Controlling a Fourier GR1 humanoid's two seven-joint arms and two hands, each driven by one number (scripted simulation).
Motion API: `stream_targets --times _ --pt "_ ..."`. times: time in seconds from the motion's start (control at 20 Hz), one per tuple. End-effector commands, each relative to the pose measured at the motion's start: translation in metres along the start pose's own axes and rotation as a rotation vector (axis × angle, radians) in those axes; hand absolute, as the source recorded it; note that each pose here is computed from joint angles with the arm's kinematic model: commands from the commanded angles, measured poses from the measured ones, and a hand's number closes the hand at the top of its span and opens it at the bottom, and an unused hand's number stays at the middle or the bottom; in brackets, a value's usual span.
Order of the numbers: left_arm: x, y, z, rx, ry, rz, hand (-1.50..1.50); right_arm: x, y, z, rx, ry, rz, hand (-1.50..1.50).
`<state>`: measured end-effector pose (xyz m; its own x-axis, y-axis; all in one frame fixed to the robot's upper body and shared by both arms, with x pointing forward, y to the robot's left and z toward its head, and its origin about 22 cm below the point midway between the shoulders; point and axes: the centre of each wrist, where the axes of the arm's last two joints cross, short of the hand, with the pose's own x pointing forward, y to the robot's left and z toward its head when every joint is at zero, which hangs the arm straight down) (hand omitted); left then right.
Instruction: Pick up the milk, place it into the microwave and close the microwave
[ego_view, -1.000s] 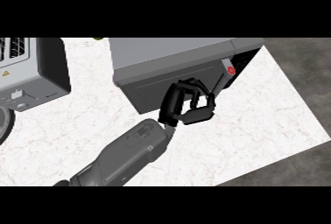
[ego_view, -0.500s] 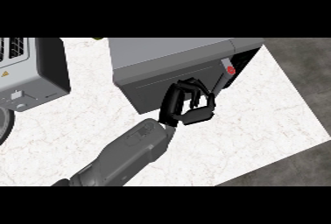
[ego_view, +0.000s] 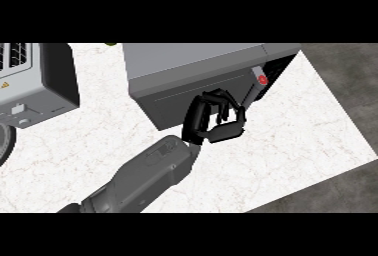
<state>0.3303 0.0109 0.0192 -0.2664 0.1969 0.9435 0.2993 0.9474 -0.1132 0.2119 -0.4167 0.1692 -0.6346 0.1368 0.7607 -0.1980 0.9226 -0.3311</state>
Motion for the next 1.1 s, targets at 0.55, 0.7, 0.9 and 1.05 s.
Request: stream_targets --times 0.55,0.7,0.9,1.05 --pt "0.01 0.004 -0.027 0.035 -0.037 -0.011 1.5 0.004 -0.031 -0.006 -0.002 0.004 0.024 -1.5" --pt "0.013 0.002 -0.03 0.025 -0.041 -0.009 1.5 -0.006 -0.033 -0.004 -0.02 0.012 -0.021 -1.5" --pt "0.012 0.002 -0.029 0.032 -0.043 0.004 1.5 -0.006 -0.04 -0.004 -0.028 0.004 -0.034 -1.5" --pt "0.013 0.0 -0.031 0.02 -0.049 -0.009 1.5 -0.003 -0.051 -0.006 -0.04 -0.003 -0.028 -1.5"
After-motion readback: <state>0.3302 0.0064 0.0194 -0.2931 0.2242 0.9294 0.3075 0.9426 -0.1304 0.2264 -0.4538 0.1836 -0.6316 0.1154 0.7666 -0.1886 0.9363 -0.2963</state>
